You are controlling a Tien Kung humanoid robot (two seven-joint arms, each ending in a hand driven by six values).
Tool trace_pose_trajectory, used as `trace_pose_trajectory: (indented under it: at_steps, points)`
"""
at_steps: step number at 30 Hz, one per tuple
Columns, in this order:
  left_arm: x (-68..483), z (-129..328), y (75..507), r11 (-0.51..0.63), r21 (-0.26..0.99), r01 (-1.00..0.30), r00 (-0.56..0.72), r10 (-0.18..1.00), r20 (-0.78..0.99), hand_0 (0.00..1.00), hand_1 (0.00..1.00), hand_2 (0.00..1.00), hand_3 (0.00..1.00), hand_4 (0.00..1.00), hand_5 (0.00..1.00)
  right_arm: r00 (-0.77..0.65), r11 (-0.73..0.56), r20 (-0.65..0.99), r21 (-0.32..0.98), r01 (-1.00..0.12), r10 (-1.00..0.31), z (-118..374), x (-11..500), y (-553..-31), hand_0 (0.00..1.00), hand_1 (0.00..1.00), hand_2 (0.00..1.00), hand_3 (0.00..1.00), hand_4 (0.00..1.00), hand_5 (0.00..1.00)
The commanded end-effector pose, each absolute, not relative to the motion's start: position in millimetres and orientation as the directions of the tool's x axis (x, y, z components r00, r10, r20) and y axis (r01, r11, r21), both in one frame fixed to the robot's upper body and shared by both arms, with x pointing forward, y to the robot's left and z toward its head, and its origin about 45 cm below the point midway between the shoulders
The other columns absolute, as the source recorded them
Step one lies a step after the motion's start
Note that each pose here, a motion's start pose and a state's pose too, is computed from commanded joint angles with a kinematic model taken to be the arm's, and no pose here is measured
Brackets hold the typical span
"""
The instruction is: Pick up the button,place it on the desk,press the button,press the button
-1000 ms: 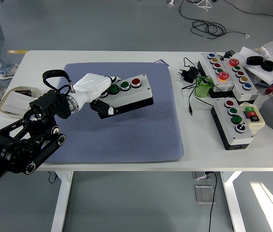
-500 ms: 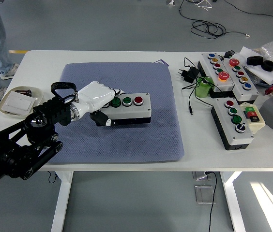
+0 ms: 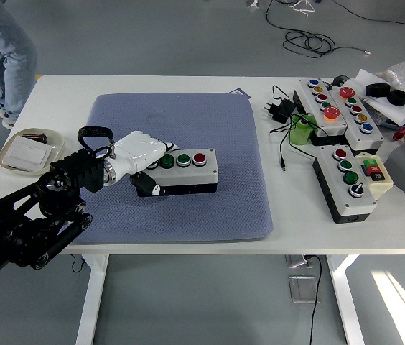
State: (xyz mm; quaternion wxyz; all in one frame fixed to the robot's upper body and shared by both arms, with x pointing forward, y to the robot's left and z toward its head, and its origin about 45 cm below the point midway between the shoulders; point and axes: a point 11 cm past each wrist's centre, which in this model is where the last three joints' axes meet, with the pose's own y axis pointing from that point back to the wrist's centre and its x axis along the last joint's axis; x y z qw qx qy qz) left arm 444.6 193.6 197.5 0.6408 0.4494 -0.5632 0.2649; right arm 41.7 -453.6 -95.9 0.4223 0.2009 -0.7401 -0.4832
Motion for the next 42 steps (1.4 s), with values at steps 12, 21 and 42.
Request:
trace_pose_trajectory:
  at_steps: [12, 21, 42]
  points:
    - [443.7, 195.7, 196.0, 0.453, 0.301, -0.839, 0.258, -0.156, 0.954, 0.392, 0.474, 0.502, 0.725, 0.714, 0.02, -0.559, 0.453, 0.435, 0.884, 0.116, -0.706, -96.2, 38.7, -453.7, 0.787, 0.797, 0.817, 0.751, 0.412, 0.479]
    - [444.7, 199.4, 195.5, 0.452, 0.304, -0.839, 0.262, -0.154, 0.953, 0.458, 0.622, 0.719, 0.929, 0.773, 0.073, -0.564, 0.451, 0.431, 0.885, 0.112, -0.705, -96.4, 40.3, -452.8, 0.787, 0.797, 0.817, 0.751, 0.412, 0.479]
    - [443.5, 204.7, 200.5, 0.436, 0.306, -0.846, 0.274, -0.136, 0.952, 0.679, 0.808, 0.872, 0.998, 0.793, 0.096, -0.569, 0.451, 0.425, 0.887, 0.104, -0.704, -96.4, 43.2, -452.2, 0.787, 0.797, 0.817, 0.751, 0.412, 0.479]
